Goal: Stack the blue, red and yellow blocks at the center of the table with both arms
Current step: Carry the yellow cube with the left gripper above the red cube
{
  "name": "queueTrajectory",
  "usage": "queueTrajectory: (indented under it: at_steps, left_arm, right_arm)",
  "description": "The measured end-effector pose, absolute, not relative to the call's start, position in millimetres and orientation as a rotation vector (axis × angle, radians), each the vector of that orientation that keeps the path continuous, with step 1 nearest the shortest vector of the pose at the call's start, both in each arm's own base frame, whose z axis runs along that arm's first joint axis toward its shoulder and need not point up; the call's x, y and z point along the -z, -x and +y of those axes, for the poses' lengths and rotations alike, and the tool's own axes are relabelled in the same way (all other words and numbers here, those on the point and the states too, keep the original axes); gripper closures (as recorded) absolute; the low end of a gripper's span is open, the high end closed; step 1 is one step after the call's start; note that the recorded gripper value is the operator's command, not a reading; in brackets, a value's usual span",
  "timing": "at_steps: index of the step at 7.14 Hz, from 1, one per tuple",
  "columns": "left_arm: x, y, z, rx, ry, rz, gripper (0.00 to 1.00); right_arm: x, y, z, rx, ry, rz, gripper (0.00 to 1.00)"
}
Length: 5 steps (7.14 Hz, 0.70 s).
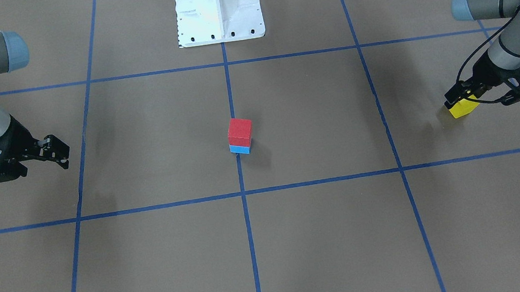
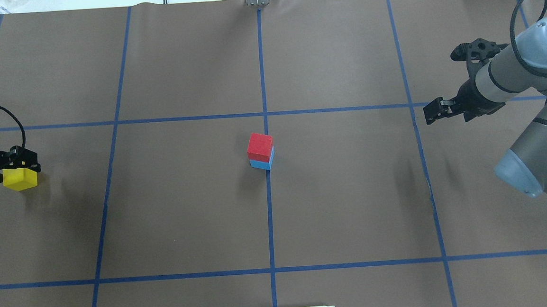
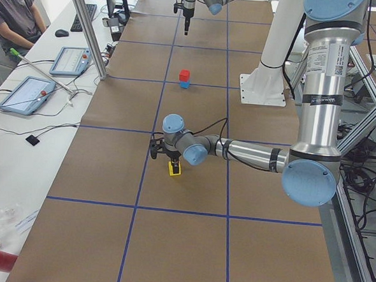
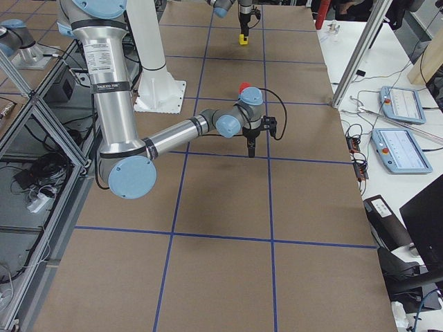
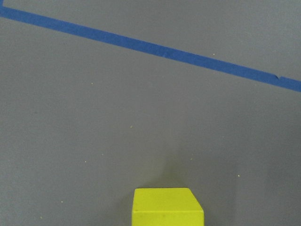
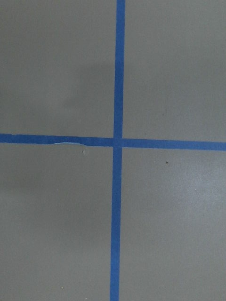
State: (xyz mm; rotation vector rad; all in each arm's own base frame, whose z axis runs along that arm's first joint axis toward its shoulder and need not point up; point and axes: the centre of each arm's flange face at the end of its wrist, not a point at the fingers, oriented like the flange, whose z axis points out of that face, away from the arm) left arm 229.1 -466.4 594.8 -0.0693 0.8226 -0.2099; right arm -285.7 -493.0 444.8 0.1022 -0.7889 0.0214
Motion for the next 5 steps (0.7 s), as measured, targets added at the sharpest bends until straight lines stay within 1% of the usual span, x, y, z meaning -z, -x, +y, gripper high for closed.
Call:
queueTrajectory:
  at_steps: [1,3,4,5]
  left_arm:
    - [-598,-232,-466,0.205,0.074,0.817,1.00]
    - [-598,-235,-468,0.191,0.075,0.818,1.00]
    - [-587,-239,-473,0.178,0.064,0.832,1.00]
    - [-563,-248,-484,0.161,0.048,0.859,1.00]
  right_arm:
    - [-444,286,-493,-0.023,-0.103,-0.790,0.00]
    - [-442,285,-492,-0.024,-0.105,-0.793,0.00]
    - [-442,285,-492,-0.024,-0.105,-0.793,0.00]
    - [-442,285,-492,-0.025,-0.104,-0.793,0.00]
